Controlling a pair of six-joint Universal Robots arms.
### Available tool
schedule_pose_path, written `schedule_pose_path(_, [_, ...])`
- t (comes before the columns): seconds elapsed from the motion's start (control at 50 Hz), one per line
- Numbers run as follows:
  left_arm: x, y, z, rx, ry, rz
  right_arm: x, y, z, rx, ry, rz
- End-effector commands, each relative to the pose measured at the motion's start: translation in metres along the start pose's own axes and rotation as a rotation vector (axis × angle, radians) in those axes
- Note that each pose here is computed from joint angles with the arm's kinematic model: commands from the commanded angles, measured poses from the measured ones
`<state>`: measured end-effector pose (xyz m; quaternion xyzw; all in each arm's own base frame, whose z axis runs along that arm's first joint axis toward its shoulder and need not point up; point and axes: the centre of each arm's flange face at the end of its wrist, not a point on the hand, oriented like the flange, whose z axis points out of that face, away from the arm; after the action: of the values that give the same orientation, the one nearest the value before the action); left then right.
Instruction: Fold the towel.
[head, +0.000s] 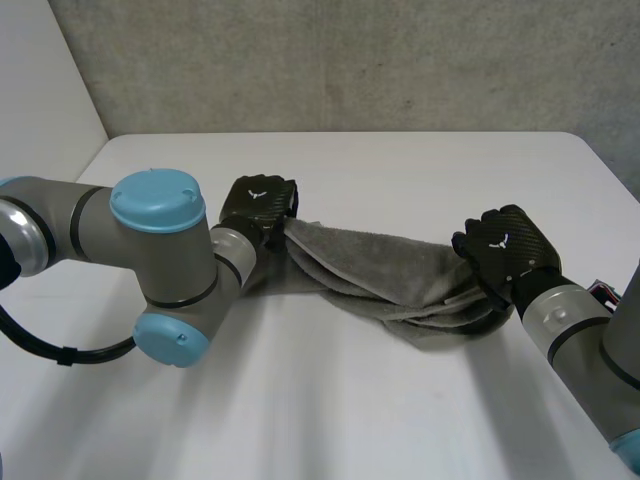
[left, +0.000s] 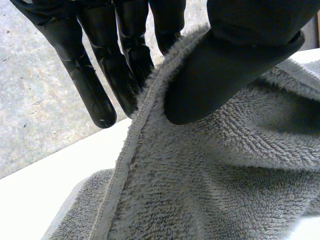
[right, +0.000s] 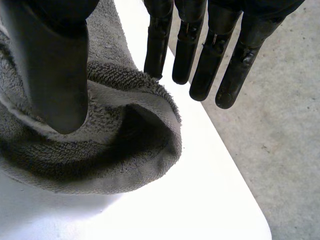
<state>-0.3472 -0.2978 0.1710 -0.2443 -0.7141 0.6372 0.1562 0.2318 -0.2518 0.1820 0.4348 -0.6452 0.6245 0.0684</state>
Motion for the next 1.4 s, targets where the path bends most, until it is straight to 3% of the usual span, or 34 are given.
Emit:
schedule_pose_path(0.02, [0.0, 0.002, 0.0, -0.004, 0.001, 0.0, -0.002, 0.003, 0.0, 0.005, -0.047, 0.01])
schedule_pose_path(0.44, [0.001, 0.006, -0.002, -0.021, 0.002, 0.0, -0.003, 0.009, 0.02, 0.036, -0.028, 0.016])
schedule_pose_path(0.56, [0.002, 0.017, -0.007, -0.056, 0.007, 0.002, 0.058, -0.017, 0.003, 0.138, 0.133, 0.231])
schedule_pose_path(0.58, [0.002, 0.017, -0.007, -0.056, 0.007, 0.002, 0.058, -0.017, 0.003, 0.138, 0.133, 0.232])
schedule_pose_path(0.64, [0.002, 0.022, -0.01, -0.071, 0.008, 0.002, 0.072, -0.013, 0.002, 0.168, 0.094, 0.422])
schedule_pose_path(0.74, [0.002, 0.025, -0.01, -0.082, 0.006, 0.001, 0.081, -0.007, -0.004, 0.144, 0.039, 0.512])
schedule_pose_path(0.96, [-0.014, 0.036, -0.01, -0.12, -0.023, -0.01, 0.082, 0.001, -0.006, 0.109, 0.006, 0.538])
schedule_pose_path(1.4, [-0.008, 0.057, -0.002, -0.152, -0.01, -0.006, 0.075, 0.004, -0.007, 0.092, -0.012, 0.549])
